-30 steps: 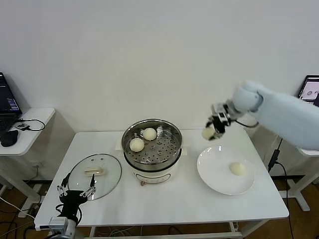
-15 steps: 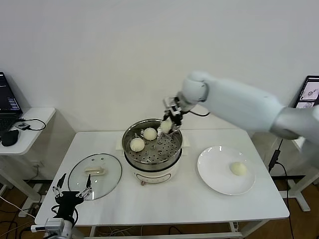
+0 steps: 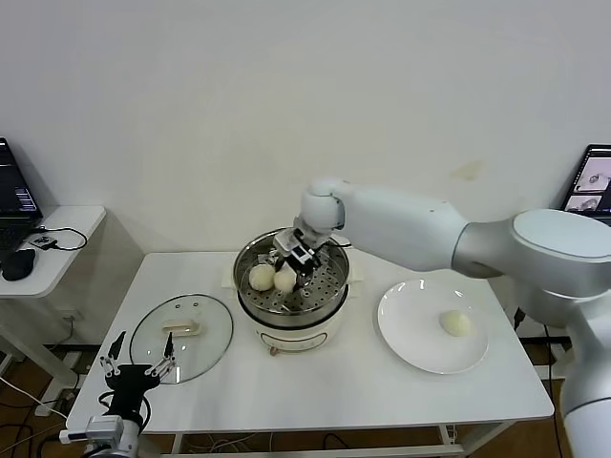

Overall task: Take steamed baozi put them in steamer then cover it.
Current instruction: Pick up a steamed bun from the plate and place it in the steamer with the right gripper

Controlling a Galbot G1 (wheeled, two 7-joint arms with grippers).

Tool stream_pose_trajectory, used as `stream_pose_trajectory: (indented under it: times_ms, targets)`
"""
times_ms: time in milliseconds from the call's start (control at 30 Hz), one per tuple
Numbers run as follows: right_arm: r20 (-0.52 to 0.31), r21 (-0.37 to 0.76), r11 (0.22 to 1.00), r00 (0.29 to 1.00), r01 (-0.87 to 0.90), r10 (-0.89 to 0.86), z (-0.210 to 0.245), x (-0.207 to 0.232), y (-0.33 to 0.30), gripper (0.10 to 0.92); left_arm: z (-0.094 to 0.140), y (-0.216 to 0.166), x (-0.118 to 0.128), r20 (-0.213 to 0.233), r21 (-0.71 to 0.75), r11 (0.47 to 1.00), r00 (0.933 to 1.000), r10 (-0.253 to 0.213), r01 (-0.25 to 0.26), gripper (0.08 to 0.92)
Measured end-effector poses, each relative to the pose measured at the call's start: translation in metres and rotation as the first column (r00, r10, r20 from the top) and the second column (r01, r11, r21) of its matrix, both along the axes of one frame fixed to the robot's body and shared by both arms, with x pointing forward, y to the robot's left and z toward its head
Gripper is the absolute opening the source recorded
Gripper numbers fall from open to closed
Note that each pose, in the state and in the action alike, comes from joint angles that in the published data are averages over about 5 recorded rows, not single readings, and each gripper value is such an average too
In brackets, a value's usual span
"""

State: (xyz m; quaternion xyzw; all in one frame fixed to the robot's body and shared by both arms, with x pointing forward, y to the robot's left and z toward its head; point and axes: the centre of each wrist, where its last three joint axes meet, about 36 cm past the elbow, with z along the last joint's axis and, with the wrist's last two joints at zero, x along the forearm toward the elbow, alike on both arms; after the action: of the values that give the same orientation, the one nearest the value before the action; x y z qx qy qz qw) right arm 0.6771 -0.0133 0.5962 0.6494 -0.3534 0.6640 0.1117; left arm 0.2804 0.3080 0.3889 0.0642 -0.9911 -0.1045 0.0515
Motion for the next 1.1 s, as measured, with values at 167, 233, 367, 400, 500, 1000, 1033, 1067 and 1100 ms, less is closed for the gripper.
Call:
stream_pose_trajectory:
  times_ms: [167,233,367,400,500,1000,1033,1067,1100]
  targets:
    - [0.011,-0.032,0.995,0.996,-0.093,0.093,-0.005,-0.003,0.006,0.615,-0.002,-0.001,0.0,-0.006,-0.006,1.0,1.0,0.004,-0.004,0.823]
    - [0.012,-0.045,0.991,0.992,-0.126,0.126,-0.006,-0.003,0.006,0.618,-0.003,-0.001,0.0,-0.008,-0.007,1.0,1.0,0.003,-0.003,0.823]
    - [0.007,-0.066,0.981,0.983,-0.182,0.183,-0.009,-0.005,0.006,0.619,-0.003,-0.001,-0.001,-0.009,-0.009,1.0,1.0,0.003,-0.003,0.823]
    - [0.005,-0.069,0.979,0.981,-0.194,0.195,-0.01,-0.005,0.006,0.619,-0.003,-0.001,0.0,-0.009,-0.01,1.0,1.0,0.004,-0.004,0.823]
    - [-0.001,-0.079,0.971,0.974,-0.225,0.226,-0.013,-0.007,0.005,0.619,-0.002,-0.001,0.0,-0.008,-0.011,1.0,0.9999,0.006,-0.006,0.823]
    - [-0.012,-0.072,0.949,0.952,-0.305,0.305,-0.012,-0.015,0.008,0.784,0.001,-0.004,-0.001,-0.003,-0.017,1.0,1.0,0.005,-0.005,0.823]
    - [-0.008,-0.072,0.95,0.952,-0.305,0.305,-0.011,-0.014,0.007,0.803,0.001,-0.004,0.0,-0.002,-0.017,1.0,1.0,0.005,-0.005,0.823]
    - [-0.004,-0.072,0.95,0.953,-0.303,0.304,-0.009,-0.013,0.006,0.813,0.002,-0.004,0.0,-0.002,-0.017,1.0,1.0,0.004,-0.004,0.823]
    - [0.0,-0.071,0.951,0.953,-0.301,0.301,-0.007,-0.013,0.004,0.817,0.002,-0.004,0.0,-0.001,-0.017,1.0,1.0,0.004,-0.004,0.823]
